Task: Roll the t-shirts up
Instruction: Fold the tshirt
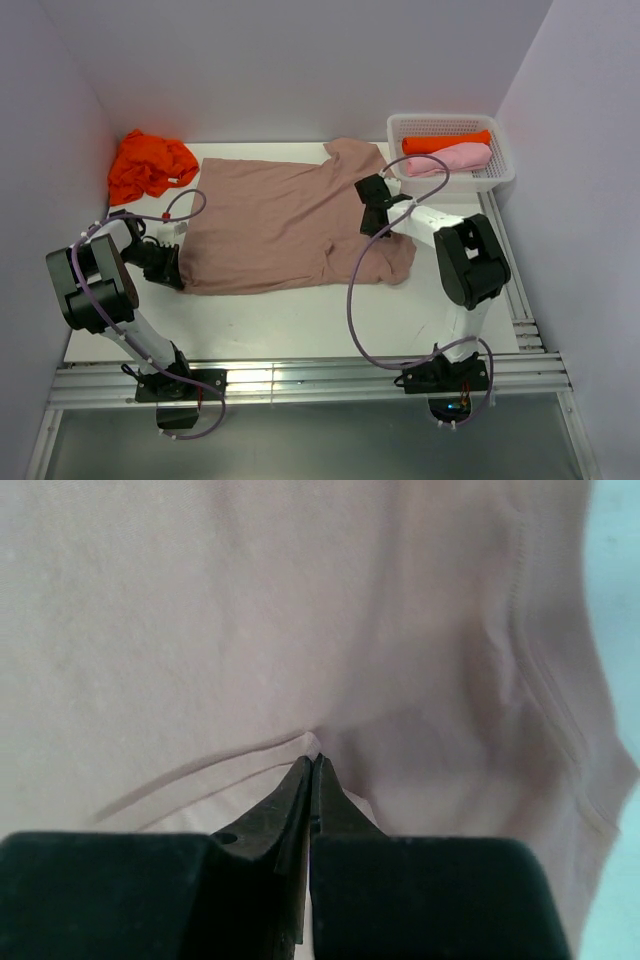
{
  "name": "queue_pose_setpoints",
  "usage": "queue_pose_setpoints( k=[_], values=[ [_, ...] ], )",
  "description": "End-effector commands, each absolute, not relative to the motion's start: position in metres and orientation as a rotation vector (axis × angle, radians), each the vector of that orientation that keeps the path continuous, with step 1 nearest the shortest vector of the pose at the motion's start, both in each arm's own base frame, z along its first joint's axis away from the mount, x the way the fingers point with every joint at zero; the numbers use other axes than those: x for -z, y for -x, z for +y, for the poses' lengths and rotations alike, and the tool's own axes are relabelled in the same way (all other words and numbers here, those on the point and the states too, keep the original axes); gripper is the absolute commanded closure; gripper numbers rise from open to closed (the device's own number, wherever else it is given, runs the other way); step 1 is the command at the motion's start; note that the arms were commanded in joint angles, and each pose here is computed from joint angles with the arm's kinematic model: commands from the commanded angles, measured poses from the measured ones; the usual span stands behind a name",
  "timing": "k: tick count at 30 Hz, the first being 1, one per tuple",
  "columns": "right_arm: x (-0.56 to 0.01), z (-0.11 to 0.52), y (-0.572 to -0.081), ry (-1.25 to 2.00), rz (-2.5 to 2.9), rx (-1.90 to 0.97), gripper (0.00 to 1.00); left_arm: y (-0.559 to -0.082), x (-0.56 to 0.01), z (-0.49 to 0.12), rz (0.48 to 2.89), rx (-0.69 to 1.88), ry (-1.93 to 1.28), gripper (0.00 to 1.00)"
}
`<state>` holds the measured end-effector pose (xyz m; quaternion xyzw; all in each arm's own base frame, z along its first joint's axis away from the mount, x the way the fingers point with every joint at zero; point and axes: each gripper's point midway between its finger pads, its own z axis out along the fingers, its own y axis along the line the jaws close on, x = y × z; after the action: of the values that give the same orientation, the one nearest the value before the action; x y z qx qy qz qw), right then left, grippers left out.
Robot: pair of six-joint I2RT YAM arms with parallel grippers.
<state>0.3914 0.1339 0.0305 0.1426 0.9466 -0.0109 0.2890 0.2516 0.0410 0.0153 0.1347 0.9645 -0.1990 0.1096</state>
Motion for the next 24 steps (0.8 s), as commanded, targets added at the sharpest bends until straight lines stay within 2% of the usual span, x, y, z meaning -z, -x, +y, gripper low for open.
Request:
queue_pose_setpoints(
  k=[1, 7, 24],
  values=[
    [-0.07, 0.126, -0.39, -0.43, 2.433, -0.009, 1.0, -0.26, -0.027, 0.037, 2.767, 0.571, -0.422, 1.0],
    [-0.111, 0.116, -0.363, -0.488, 2.327, -0.076, 1.0, -0.261, -0.035, 0.035, 2.736, 0.566, -0.431, 1.0],
    [-0.161, 0.1, -0.26, -0.607, 2.134, -0.243, 1.0, -0.246, -0.045, 0.035, 2.69, 0.479, -0.493, 1.0]
  ],
)
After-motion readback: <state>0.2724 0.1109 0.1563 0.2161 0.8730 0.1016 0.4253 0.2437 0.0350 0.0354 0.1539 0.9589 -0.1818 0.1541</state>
